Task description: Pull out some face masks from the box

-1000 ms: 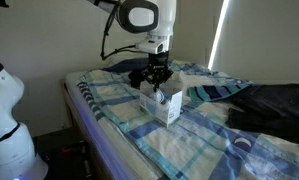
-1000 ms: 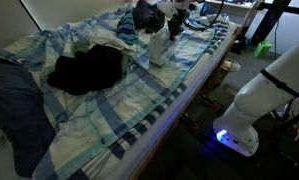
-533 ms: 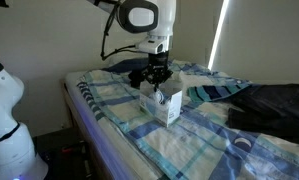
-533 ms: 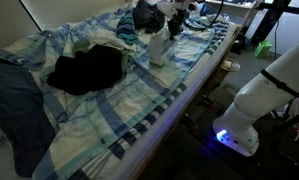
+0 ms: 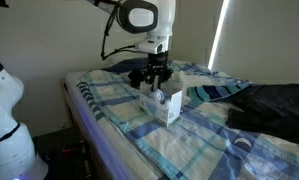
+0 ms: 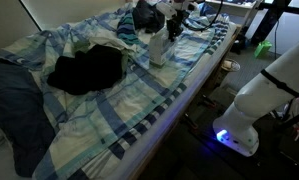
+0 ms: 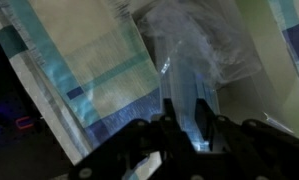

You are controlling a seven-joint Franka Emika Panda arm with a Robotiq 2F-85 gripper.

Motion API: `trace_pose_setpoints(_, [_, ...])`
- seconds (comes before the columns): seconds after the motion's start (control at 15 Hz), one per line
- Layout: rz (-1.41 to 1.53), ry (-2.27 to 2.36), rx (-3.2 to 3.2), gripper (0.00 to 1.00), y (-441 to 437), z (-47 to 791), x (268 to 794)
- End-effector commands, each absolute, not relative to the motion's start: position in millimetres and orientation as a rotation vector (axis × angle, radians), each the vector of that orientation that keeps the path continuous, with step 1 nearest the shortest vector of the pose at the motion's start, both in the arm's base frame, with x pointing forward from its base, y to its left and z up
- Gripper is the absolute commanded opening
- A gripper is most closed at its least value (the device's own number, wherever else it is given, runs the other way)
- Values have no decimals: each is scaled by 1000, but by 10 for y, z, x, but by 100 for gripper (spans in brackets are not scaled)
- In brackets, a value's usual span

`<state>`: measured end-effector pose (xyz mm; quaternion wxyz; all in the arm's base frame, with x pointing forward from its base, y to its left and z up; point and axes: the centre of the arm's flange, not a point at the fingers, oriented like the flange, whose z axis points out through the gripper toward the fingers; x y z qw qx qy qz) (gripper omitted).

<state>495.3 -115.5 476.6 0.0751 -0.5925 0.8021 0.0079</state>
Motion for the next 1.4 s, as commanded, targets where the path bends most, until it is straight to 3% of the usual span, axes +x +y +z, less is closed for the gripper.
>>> trace_pose_setpoints(0.0, [15, 2395, -1776, 0, -1124, 4787, 5011])
trace_pose_setpoints(0.53, [11, 2394, -1781, 0, -1112, 4795, 5017])
trace_pose_setpoints(0.6, [12, 2393, -1780, 20, -1111, 4797, 5018])
trace_pose_setpoints(0.73, [14, 2394, -1780, 34, -1112, 4796, 5019])
trace_pose_setpoints(0.87, [13, 2393, -1785, 7, -1110, 4793, 5019])
trace_pose_setpoints(1.0, [12, 2391, -1788, 0, -1105, 4796, 5019])
trace_pose_setpoints(1.13, [9, 2389, -1787, 0, -1095, 4802, 5020])
trace_pose_setpoints(1.2, [9, 2388, -1789, 12, -1090, 4803, 5020])
trace_pose_setpoints(1.27, [8, 2387, -1793, 2, -1085, 4802, 5018])
trace_pose_setpoints(1.33, [8, 2386, -1796, 3, -1082, 4800, 5017])
